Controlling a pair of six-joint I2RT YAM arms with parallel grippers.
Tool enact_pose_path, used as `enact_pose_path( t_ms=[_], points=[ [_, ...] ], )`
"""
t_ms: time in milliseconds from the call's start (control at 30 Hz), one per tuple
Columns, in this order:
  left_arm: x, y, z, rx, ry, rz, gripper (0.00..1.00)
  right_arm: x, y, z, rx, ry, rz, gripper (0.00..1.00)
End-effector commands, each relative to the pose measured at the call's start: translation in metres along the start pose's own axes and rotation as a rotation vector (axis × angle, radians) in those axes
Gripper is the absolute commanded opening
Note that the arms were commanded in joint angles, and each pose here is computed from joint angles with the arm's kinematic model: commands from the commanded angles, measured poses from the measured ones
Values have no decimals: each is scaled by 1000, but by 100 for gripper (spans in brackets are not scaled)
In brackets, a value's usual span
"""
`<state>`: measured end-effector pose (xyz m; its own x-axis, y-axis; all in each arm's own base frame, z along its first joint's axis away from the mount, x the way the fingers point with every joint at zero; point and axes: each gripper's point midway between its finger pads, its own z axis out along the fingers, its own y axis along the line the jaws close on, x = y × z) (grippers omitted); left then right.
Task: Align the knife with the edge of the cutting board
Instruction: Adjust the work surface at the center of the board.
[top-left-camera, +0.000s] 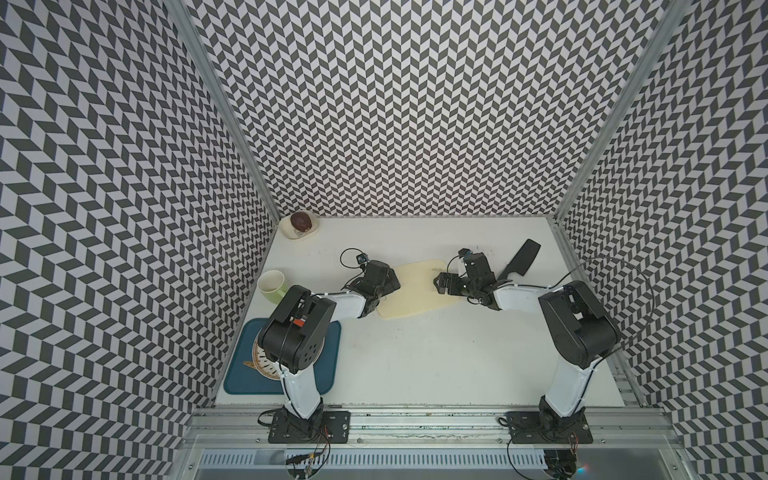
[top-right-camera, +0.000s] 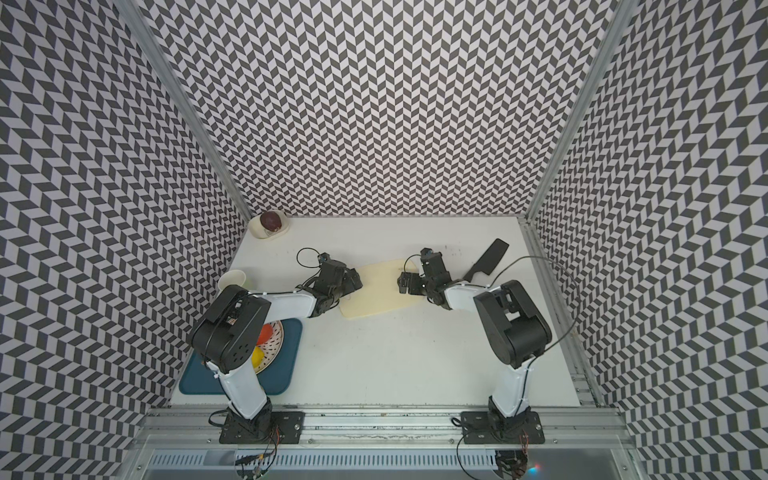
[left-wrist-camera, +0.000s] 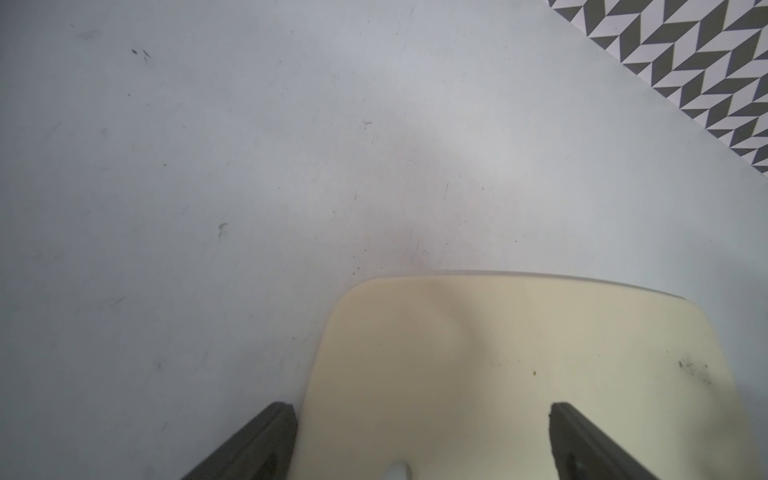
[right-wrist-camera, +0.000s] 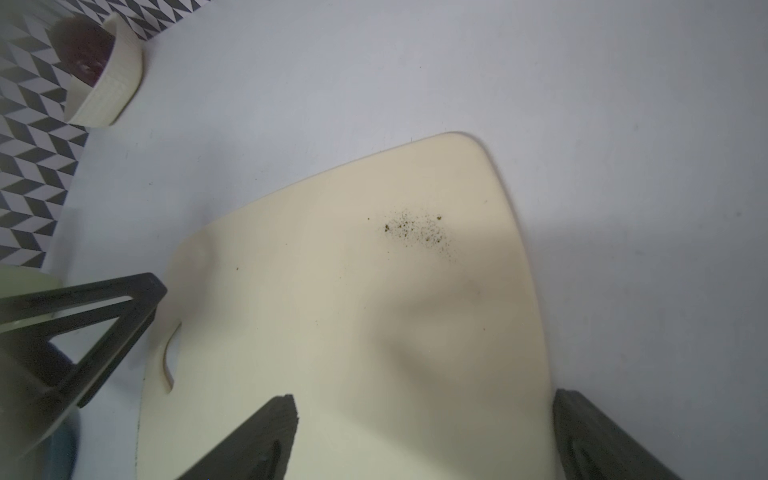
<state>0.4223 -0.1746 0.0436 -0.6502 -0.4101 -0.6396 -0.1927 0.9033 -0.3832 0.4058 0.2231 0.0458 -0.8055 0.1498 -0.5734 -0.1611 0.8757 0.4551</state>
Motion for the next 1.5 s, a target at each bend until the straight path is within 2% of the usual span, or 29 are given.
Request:
enact_pose_path(
  t_ms=[0,167,533,833,1100,1467],
  points=[
    [13,3,-6,4,49,26,100,22,5,-8,-31,44,64,99],
    [11,-4,-5,39,44,37,100,30,5,-15,-41,52,75,99],
    [5,-15,3,72,30,63,100,34,-11,-18,37,39,94,99],
    [8,-39,10,150,37,70,100,36,-19,-29,69,12,112,100],
    [10,-37,16,121,44,84,100,36,-22,-31,83,5,114,100],
    [17,-49,21,145,63,97,100,33,-28,-39,114,-20,121,100]
  ],
)
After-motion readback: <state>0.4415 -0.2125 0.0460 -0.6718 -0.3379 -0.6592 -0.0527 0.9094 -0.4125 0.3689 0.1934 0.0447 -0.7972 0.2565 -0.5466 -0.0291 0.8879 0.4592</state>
